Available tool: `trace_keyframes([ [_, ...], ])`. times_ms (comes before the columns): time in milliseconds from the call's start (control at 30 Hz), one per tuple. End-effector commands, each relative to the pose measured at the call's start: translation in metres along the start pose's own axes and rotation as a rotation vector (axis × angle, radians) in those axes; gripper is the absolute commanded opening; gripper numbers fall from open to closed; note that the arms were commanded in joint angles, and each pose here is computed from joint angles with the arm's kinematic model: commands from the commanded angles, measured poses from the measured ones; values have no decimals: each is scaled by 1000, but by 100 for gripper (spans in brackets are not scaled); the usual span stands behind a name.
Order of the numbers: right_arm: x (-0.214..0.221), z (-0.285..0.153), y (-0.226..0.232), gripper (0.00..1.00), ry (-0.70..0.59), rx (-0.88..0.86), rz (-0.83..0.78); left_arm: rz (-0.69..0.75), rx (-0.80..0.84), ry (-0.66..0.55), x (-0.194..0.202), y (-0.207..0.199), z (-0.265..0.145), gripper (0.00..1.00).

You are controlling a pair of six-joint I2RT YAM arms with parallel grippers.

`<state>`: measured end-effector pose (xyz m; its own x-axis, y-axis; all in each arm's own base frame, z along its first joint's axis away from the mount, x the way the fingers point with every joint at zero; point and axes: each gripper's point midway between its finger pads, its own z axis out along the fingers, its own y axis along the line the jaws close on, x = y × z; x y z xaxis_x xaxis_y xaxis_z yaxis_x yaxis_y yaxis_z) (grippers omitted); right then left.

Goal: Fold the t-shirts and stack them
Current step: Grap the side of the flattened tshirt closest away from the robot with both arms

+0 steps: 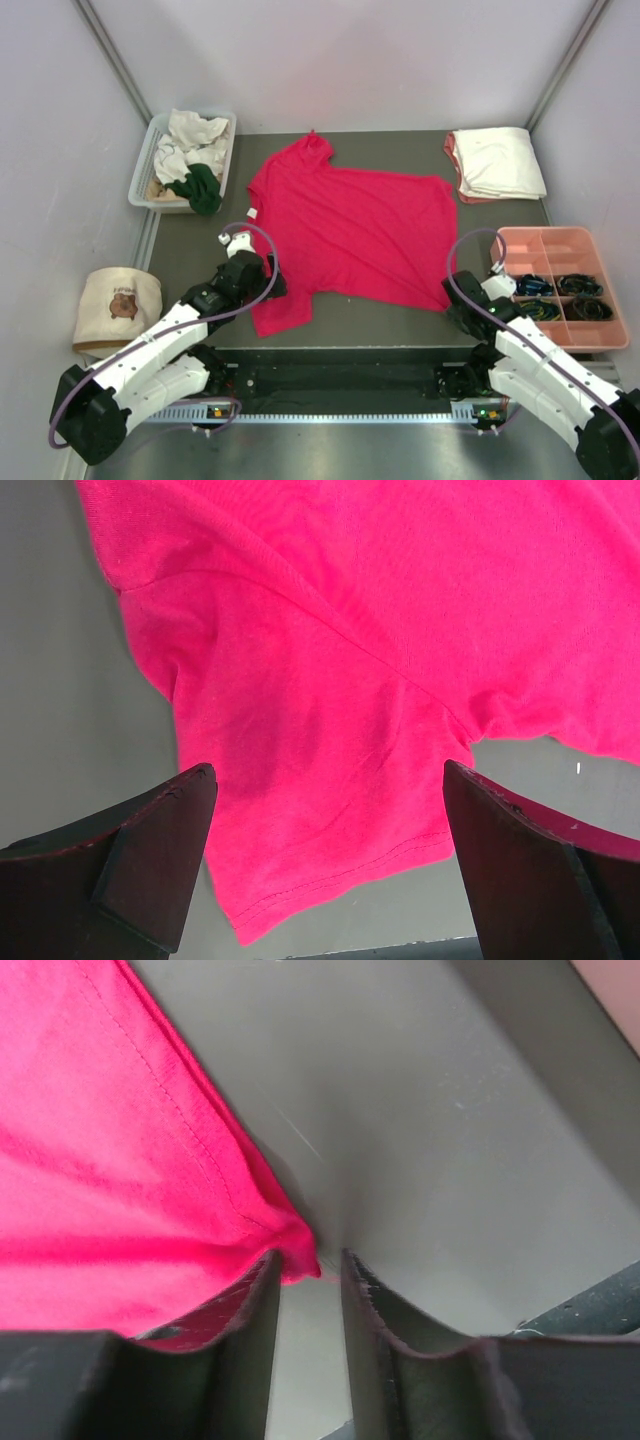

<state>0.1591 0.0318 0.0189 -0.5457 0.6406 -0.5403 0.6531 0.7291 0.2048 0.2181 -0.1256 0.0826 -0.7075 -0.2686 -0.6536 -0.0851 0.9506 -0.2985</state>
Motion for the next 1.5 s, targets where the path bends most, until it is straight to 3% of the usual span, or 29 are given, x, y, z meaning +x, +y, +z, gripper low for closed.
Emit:
trace_keyframes([
  [0,-4,-1,13,23,-16,-42,13,-13,22,-44,-10,-6,-2,99],
  [300,-4,1,13,0,-16,-39,10,-11,13,-40,-8,-3,-1,99],
  [533,-3,2,15,0,-13,-52,5,-52,-27,-6,3,6,-2,99],
  [800,-1,3,21,0,-3,-73,-8,-200,-150,108,50,34,-5,99],
  [1267,2,5,34,0,17,-115,-43,-243,-206,121,86,39,-33,99],
  [1433,0,3,36,0,14,-126,-42,-231,-251,121,94,46,-28,93],
  [1467,-1,2,37,0,14,-128,-42,-231,-254,119,95,47,-26,88],
])
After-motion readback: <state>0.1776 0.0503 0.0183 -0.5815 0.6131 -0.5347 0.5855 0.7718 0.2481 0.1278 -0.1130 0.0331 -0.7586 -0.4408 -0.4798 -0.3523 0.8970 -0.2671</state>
